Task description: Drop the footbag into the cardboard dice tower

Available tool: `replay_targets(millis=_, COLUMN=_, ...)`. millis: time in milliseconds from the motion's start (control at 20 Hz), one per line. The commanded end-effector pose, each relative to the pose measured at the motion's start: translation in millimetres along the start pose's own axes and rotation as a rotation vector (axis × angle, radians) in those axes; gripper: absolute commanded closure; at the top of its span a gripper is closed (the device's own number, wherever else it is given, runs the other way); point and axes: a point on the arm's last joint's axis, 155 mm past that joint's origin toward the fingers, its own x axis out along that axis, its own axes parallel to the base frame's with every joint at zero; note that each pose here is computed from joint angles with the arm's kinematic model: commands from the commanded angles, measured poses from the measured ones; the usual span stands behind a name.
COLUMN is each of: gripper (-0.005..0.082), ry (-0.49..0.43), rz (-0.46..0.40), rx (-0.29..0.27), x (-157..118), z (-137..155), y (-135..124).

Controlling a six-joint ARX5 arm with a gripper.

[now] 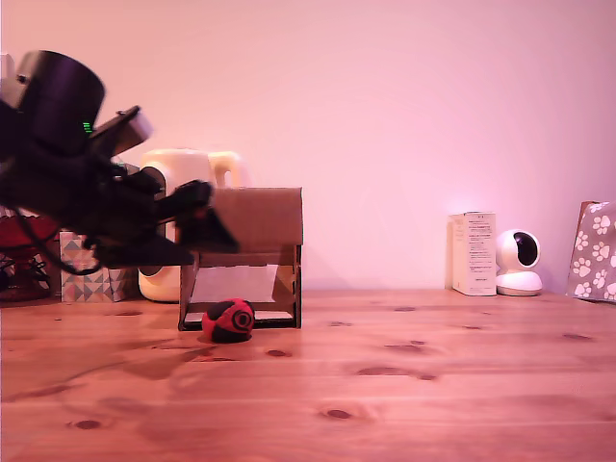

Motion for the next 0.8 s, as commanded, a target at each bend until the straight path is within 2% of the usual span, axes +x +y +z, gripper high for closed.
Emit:
replay_targets(millis=0, gripper=-0.0009, ry=0.029, rz=-0.006, rx=-0.005, x=12, z=-11, y=0)
replay_targets(millis=200, gripper=-0.0008, ry=0.078, rz=-0.006, rx=-0.017, x=36, z=-25, y=5)
replay_targets(millis=300, gripper=-0.0008, ry=0.123, rz=0.027, rx=-0.028, x=46, z=-37, y=13)
replay_targets(millis=500, gripper=-0.0008, ry=0.156, rz=0.109, rx=-0.029, x=55, z=-51, y=30)
replay_targets(millis=650, gripper=-0.0006, ry=0.188, rz=0.118, rx=-0.036, x=55, z=-62, y=32)
replay_targets(millis=750, gripper=0.0068, ry=0.205, rz=0.120, rx=-0.040, x=56, z=-69, y=33)
